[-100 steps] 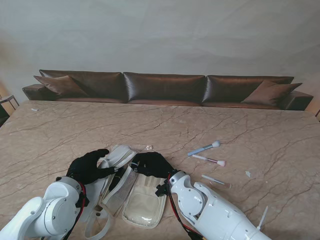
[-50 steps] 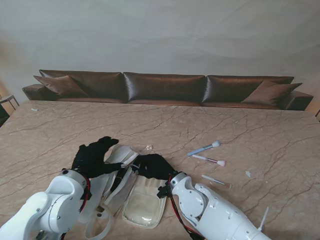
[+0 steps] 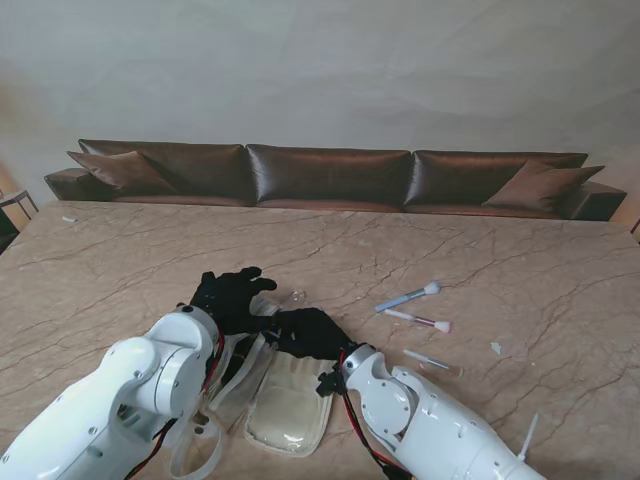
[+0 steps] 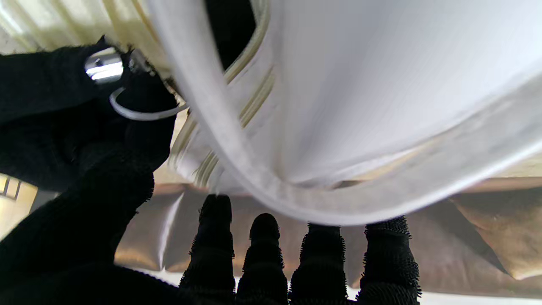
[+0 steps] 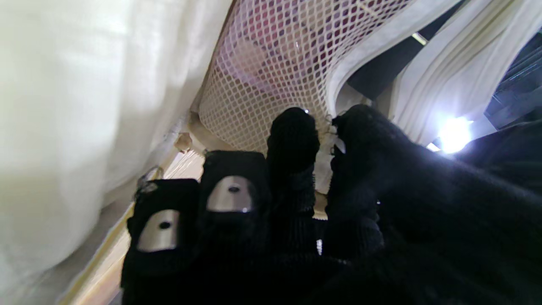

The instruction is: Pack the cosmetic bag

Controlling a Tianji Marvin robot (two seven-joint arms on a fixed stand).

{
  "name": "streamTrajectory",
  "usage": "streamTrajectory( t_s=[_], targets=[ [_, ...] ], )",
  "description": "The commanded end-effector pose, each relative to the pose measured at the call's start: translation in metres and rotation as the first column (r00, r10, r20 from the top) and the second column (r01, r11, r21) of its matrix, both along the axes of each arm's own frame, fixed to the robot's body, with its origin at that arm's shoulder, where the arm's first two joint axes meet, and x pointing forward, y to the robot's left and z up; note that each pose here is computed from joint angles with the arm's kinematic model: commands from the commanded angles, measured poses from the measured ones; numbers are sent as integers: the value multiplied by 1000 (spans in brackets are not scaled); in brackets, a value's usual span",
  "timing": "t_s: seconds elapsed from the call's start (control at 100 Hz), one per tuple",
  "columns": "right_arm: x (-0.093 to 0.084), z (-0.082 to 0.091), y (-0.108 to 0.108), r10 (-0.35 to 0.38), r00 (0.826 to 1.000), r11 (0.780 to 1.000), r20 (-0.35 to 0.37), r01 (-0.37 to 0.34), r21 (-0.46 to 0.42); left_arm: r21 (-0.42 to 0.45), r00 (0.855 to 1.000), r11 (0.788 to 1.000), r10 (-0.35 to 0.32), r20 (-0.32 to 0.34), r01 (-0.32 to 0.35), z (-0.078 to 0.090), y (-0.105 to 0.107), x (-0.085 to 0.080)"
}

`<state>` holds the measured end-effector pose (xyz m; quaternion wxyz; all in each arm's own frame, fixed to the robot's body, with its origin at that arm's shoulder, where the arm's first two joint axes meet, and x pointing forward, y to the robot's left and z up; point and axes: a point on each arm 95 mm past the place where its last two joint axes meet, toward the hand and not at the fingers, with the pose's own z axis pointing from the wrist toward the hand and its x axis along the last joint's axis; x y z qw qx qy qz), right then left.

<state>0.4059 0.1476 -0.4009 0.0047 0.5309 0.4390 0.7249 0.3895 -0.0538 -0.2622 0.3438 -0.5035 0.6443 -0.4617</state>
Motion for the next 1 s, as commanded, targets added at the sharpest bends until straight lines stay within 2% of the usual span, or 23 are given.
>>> streamTrajectory(
  t_s=[0.0,0.16,0.26,0.5,0.99],
  targets=[
    [-1,1,3,5,1000,1000,8,-5,6,-2,1000,1000,4,-31,-4,-1,1,3],
    [0,1,3,2,1000,1000,10,-2,10,41,997,999,11,-77,-8,-6,-2,10],
    [0,1,3,2,1000,1000,11,-2,14,51,997,999,15,-76,-12,-11,-3,13],
    [2,3,4,-4,1000,1000,16,3,19,102,990,995,-5,-143,20,-18,-4,23],
    [4,1,7,6,1000,1000,7,-6,9,104,982,994,0,-188,20,-23,5,34]
  ],
)
